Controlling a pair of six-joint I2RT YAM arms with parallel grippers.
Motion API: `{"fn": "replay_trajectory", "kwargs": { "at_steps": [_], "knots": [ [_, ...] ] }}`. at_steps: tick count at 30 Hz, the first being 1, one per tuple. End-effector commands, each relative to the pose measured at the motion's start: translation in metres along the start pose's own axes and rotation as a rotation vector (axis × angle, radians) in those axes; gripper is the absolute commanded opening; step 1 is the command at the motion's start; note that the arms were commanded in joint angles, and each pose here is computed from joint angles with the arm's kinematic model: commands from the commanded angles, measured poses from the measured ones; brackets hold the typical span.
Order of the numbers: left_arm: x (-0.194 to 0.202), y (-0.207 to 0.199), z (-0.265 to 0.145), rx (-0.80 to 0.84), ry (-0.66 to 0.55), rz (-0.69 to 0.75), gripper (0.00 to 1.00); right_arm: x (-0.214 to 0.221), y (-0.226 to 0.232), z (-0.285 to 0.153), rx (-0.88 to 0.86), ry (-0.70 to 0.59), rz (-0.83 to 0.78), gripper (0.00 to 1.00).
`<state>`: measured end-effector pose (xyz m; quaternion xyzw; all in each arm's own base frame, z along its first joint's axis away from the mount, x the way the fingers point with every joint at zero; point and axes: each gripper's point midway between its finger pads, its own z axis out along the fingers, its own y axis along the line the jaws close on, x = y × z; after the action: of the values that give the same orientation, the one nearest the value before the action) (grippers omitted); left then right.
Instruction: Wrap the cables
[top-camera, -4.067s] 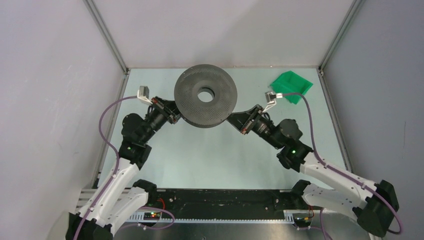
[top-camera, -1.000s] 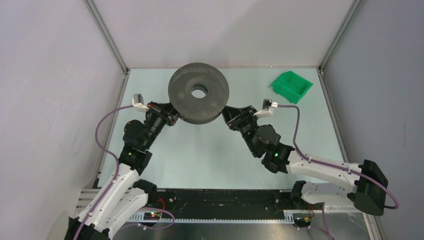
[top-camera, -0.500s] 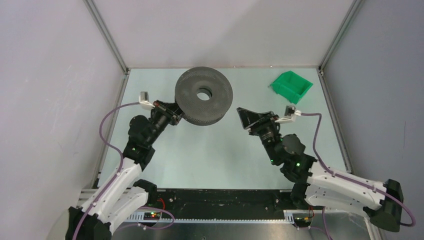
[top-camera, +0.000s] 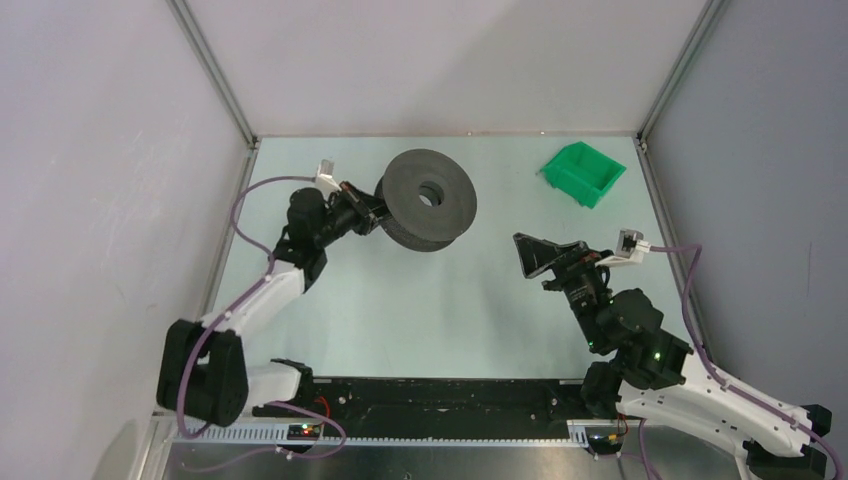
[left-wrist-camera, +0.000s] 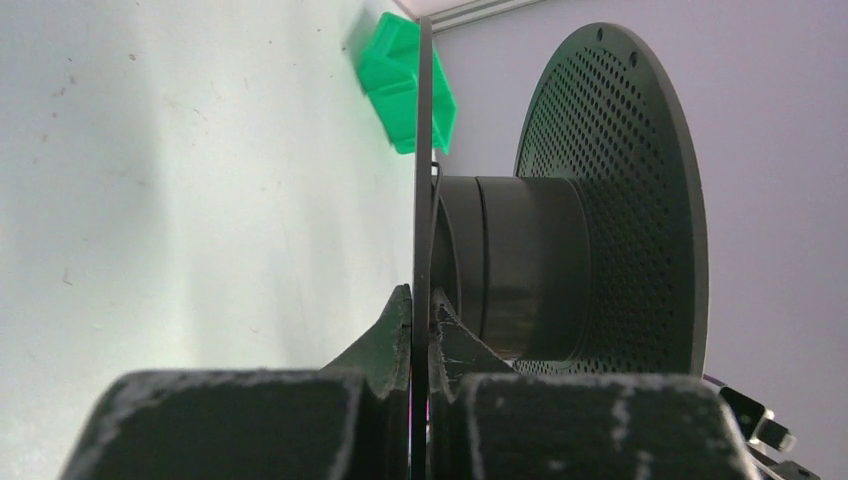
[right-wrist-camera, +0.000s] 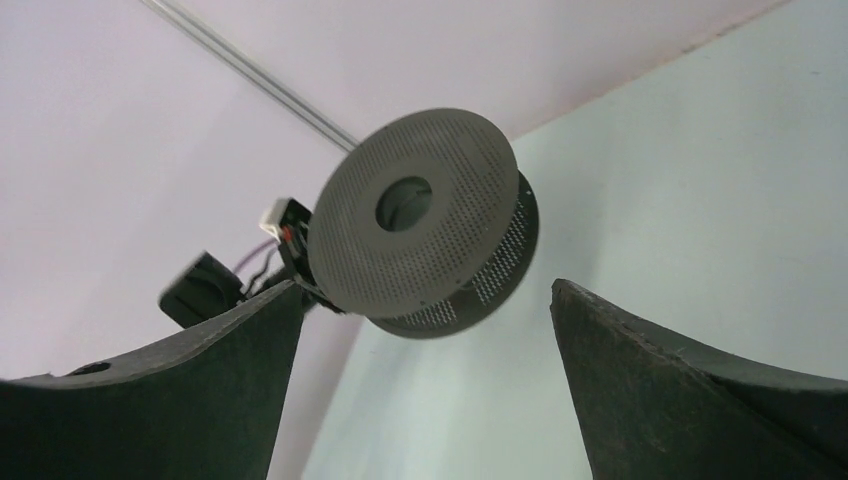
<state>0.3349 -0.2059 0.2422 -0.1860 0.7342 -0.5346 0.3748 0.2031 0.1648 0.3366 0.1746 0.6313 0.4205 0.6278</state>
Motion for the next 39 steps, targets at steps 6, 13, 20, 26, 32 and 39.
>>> {"fn": "replay_trajectory", "kwargs": {
  "at_steps": [6, 13, 20, 26, 32, 39],
  "knots": [
    [-0.013, 0.000, 0.050, 0.079, 0.126, 0.119, 0.00, 0.009, -0.035, -0.007, 0.106, 0.033, -0.152, 0.98],
    [-0.017, 0.053, 0.088, -0.009, 0.173, 0.091, 0.00, 0.016, -0.038, -0.002, 0.116, 0.053, -0.184, 0.99],
    [-0.020, 0.091, 0.108, -0.056, 0.205, 0.088, 0.00, 0.013, -0.047, 0.001, 0.147, 0.044, -0.178, 0.99],
    [-0.024, 0.123, 0.114, -0.105, 0.219, 0.075, 0.01, 0.019, -0.062, 0.005, 0.174, 0.055, -0.155, 0.99],
    [-0.026, 0.144, 0.115, -0.141, 0.237, 0.087, 0.10, 0.019, -0.069, 0.010, 0.180, 0.062, -0.140, 0.99],
    [-0.031, 0.158, 0.110, -0.203, 0.240, 0.124, 0.22, 0.024, -0.076, 0.015, 0.188, 0.076, -0.134, 0.99]
  ]
}}
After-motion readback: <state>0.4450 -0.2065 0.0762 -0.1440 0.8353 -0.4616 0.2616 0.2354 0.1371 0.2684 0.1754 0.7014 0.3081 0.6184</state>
